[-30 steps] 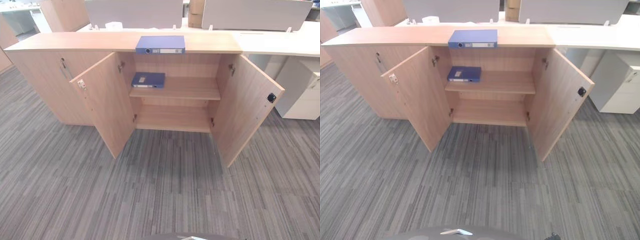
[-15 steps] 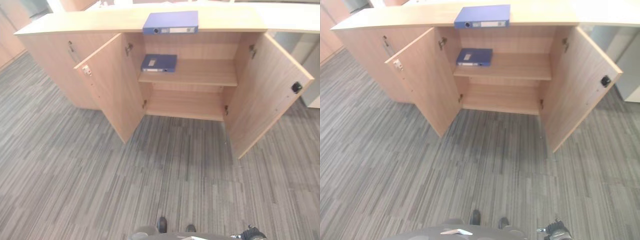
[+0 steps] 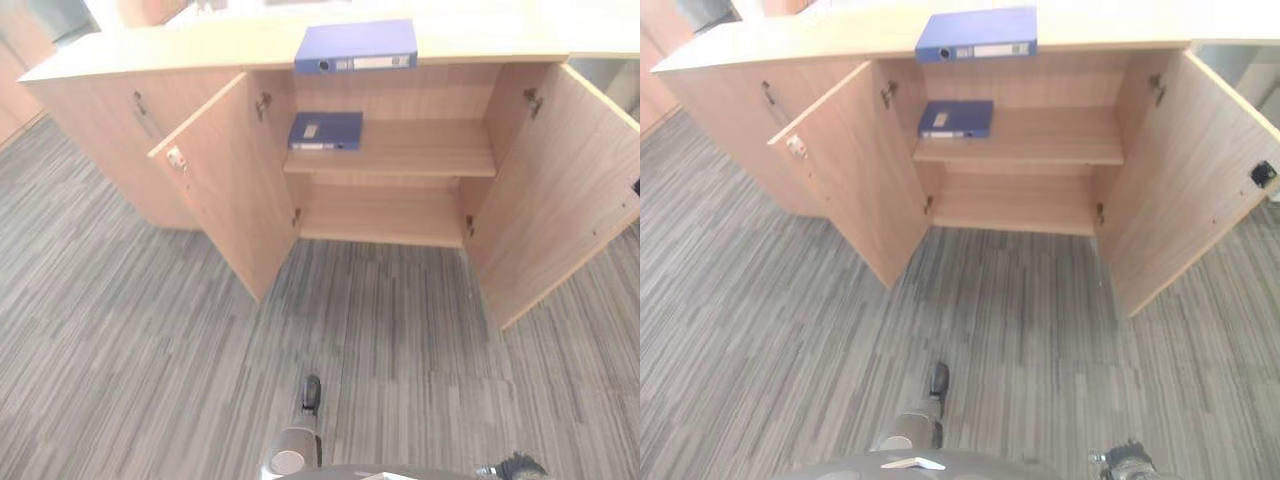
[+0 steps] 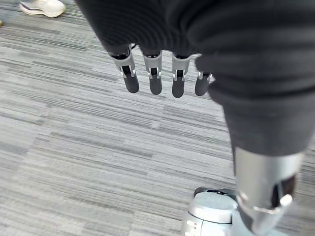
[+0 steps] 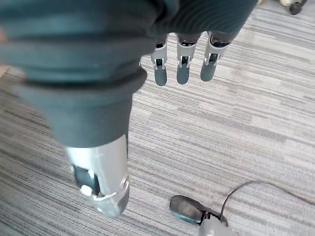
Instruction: Put the empty folder in the office cabinet
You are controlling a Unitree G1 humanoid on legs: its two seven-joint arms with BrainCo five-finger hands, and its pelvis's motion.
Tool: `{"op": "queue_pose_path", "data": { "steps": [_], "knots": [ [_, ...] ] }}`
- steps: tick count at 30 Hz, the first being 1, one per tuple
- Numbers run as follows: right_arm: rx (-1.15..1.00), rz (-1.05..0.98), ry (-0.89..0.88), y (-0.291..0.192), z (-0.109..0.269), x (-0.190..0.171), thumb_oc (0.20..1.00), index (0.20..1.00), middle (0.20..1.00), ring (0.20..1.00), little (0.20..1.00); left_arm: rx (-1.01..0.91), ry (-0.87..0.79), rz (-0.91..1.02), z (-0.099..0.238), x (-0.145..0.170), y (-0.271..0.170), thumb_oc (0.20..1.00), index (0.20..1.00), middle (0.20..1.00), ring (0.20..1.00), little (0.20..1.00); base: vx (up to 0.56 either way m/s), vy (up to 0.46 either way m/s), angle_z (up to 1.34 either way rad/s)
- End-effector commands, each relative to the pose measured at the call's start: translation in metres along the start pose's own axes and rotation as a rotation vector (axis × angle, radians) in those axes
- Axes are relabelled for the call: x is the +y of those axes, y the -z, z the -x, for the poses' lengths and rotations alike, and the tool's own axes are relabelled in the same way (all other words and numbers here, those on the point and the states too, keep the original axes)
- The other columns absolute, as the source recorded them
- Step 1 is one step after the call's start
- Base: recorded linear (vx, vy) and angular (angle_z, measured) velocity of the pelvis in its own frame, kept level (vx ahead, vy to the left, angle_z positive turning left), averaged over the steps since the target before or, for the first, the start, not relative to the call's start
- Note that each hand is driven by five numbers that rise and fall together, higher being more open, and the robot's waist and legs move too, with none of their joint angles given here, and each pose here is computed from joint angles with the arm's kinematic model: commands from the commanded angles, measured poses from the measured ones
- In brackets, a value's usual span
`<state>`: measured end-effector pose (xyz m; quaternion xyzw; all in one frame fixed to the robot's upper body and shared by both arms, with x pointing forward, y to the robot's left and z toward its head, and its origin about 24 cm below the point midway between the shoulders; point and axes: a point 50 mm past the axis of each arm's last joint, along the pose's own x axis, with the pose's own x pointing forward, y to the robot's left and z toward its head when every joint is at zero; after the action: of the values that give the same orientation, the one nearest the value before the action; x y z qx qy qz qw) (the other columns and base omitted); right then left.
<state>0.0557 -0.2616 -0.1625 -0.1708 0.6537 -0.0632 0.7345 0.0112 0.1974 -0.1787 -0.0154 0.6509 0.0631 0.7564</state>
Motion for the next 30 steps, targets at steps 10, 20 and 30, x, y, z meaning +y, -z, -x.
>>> {"op": "queue_pose_path", "data": {
  "steps": [10, 20, 30],
  "knots": [
    [0.019, -0.009, 0.015, 0.001, 0.0, -0.007, 1.0, 1.0, 1.0, 1.0, 1.0, -0.017, -0.084, 0.003, 0.002, 0.026, -0.008, 1.0, 1.0, 1.0, 1.0, 1.0, 0.22, 0.245, -0.19],
    [-0.016, -0.071, 0.066, -0.01, 0.0, -0.019, 1.0, 1.0, 1.0, 1.0, 1.0, -0.055, -0.115, 0.013, 0.002, 0.033, -0.017, 1.0, 1.0, 1.0, 1.0, 1.0, 0.26, -0.057, -0.02],
    [-0.014, -0.081, 0.06, -0.003, 0.0, -0.016, 1.0, 1.0, 1.0, 1.0, 1.0, -0.04, -0.119, 0.001, 0.002, 0.032, -0.018, 1.0, 1.0, 1.0, 1.0, 1.0, 0.27, -0.282, 0.61]
  ]
}}
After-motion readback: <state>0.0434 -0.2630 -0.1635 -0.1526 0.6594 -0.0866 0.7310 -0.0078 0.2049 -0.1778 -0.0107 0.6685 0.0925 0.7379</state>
